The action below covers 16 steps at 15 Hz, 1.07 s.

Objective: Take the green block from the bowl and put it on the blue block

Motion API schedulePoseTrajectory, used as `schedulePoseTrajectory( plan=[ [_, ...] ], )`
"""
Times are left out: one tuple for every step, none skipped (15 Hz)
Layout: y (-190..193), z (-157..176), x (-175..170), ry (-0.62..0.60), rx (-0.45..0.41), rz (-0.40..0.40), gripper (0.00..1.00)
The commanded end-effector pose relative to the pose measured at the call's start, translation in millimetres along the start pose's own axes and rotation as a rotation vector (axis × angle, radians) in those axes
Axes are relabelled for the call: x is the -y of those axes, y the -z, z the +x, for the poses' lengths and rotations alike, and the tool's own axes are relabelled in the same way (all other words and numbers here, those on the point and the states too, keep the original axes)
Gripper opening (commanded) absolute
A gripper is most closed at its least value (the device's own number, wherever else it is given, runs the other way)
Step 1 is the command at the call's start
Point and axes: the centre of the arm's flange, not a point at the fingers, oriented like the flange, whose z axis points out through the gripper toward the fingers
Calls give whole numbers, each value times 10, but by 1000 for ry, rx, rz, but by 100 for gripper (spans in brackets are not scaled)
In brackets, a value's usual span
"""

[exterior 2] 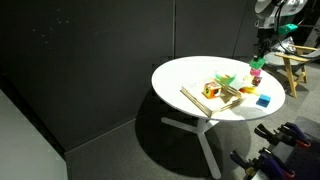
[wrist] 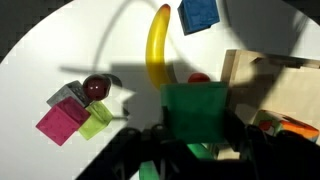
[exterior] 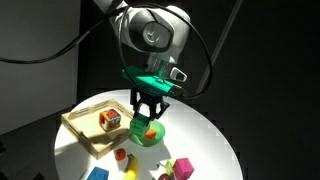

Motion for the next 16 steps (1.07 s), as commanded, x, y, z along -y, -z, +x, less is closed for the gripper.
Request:
schedulePoseTrajectory(
  plan=[
    [-18,-322,194,-10,-2,8,30],
    [-53,-361,216,-7,-1,11,30],
    [-81,-391,236,-7,0,14,30],
    [-120,-415,248,-10,0,15,30],
    [-150,-435,257,-12,1,17,30],
    [-193,-461,259,-16,0,18,30],
    [-227,-486,260,-17,0,19,30],
    [-269,-507,258,-18,-1,21,30],
    [-312,-528,257,-19,-2,19,30],
    [-357,-550,252,-18,-6,17,30],
    [-403,-572,245,-17,-7,16,30],
    [-443,-593,237,-17,-9,16,30],
    [-485,-622,233,-16,-6,17,30],
    [-519,-651,231,-16,-5,17,30],
    [-557,-689,232,-12,-2,19,30],
    [-587,-722,231,-11,-1,20,30]
  ],
)
